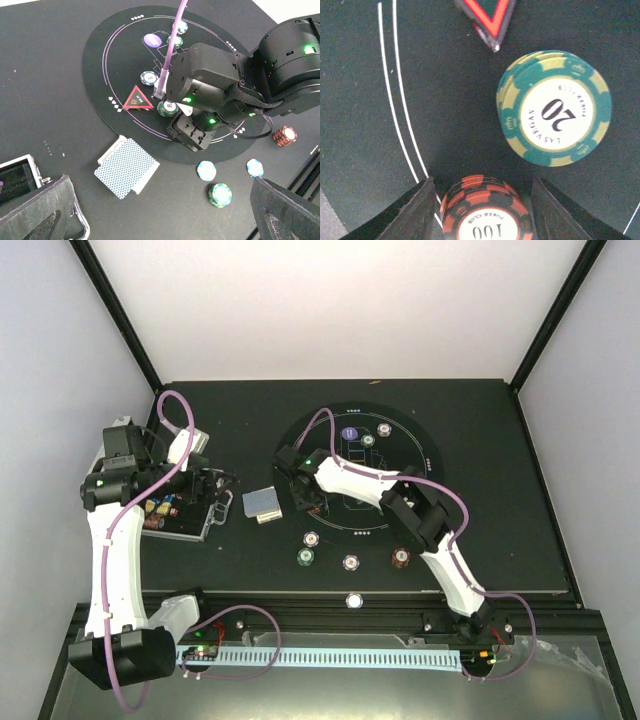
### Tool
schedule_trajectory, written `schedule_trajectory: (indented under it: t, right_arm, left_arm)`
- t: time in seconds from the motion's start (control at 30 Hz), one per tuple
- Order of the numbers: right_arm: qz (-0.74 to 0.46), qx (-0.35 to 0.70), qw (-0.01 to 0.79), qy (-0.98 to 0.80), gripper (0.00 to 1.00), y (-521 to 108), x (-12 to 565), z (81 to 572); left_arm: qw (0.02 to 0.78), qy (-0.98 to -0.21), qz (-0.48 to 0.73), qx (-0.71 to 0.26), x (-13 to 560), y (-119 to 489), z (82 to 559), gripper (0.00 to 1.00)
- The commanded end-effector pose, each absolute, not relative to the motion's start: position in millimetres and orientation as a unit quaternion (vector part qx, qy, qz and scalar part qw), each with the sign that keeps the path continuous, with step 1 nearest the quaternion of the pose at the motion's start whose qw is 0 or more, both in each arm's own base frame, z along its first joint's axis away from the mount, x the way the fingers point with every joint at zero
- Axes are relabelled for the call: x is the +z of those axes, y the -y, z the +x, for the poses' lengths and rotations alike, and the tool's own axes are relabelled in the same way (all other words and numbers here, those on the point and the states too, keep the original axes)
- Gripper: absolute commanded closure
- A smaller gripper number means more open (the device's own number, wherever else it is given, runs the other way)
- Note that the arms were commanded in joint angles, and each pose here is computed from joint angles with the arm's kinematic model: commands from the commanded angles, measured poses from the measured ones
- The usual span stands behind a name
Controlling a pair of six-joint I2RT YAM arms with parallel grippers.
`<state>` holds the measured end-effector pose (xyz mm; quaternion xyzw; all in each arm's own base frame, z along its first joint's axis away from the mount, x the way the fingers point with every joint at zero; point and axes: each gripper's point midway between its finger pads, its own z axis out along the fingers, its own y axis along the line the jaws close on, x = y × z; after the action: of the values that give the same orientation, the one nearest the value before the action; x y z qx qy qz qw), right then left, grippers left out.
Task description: Distribute texas hold em gaming equipment
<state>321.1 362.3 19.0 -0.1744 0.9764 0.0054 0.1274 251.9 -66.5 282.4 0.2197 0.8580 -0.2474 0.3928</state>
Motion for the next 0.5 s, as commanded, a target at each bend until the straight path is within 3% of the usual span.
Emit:
schedule_trajectory:
  t: [0.0,0.1,0.47]
  right_arm:
    - [-0.171,-0.001,0.147,-0.974,0.41,-359.1,30.0,333.9]
    - [-0.172,0.003,0.157,-0.973,0.36,-357.2,47.1,333.6]
    - [-0.157,0.016,0.203,-0.966,0.33,-307.1,124.0,302.6]
  left_arm:
    - [0.405,-0.851,0.228,-0.244,290.7,66.3,251.1,0.01]
    - [0.407,-0.850,0.229,-0.244,291.9,66.9,250.1,0.01]
    - [0.411,-0.845,0.232,-0.252,295.4,69.9,248.4,0.01]
